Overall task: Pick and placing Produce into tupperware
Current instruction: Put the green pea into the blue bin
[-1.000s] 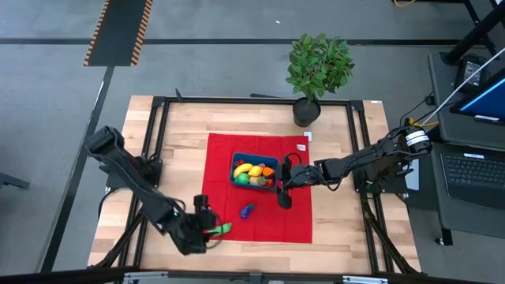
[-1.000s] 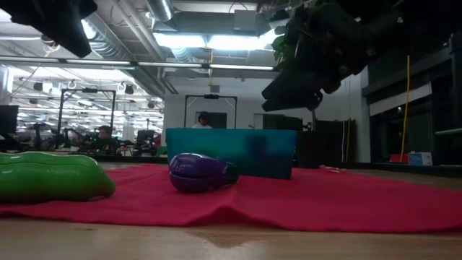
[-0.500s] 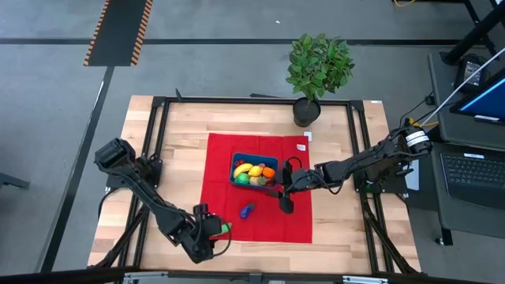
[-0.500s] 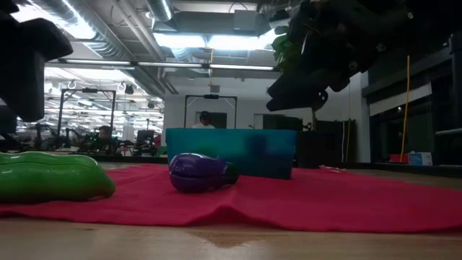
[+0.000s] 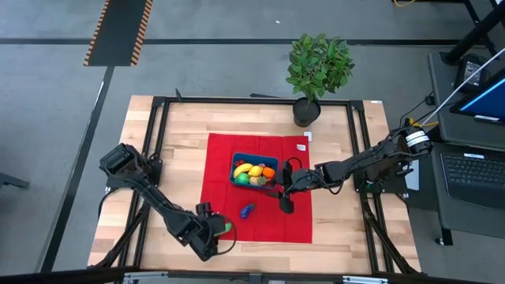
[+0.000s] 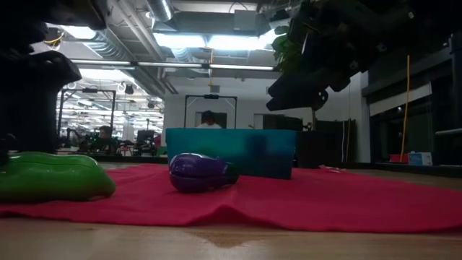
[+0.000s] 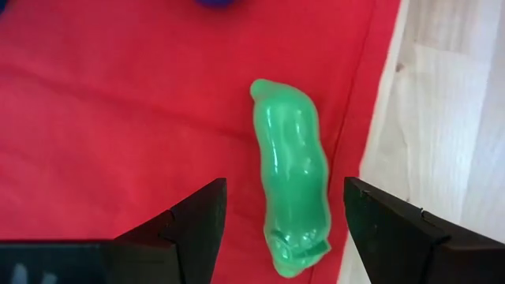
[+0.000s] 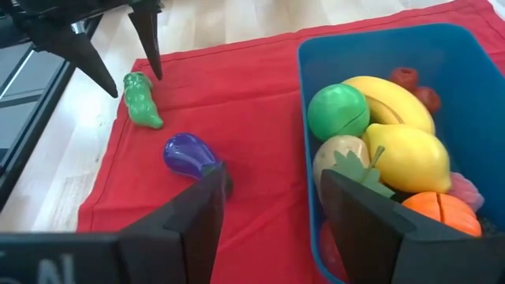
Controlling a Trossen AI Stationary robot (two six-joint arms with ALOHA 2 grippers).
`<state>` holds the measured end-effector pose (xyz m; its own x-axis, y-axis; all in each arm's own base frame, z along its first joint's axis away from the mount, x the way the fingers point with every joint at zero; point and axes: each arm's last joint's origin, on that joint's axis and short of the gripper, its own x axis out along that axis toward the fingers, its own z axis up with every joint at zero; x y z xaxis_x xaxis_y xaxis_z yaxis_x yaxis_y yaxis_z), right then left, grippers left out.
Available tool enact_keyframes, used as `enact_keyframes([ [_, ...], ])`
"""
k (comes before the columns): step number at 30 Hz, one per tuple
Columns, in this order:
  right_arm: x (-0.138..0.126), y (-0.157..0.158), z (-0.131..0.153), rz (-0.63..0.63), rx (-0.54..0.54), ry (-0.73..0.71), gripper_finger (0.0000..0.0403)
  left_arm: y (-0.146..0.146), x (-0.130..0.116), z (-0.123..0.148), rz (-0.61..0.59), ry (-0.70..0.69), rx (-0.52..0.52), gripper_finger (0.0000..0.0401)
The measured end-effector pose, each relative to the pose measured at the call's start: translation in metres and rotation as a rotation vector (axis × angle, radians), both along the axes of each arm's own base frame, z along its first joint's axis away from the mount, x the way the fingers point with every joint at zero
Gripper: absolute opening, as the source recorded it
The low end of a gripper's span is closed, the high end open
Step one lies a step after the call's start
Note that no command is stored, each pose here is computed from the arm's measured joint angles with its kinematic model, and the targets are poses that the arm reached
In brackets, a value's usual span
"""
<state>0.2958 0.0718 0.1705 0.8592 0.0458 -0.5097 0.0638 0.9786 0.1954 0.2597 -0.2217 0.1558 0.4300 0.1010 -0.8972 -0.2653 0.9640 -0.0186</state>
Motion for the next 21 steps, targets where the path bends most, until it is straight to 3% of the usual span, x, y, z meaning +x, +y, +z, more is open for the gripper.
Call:
enact_keyframes([
  [21,0.0,0.0,0.0,0.0,-0.001,0.0,0.021,0.011,0.007,-0.006,0.015,0.075,-0.085,0.0227],
])
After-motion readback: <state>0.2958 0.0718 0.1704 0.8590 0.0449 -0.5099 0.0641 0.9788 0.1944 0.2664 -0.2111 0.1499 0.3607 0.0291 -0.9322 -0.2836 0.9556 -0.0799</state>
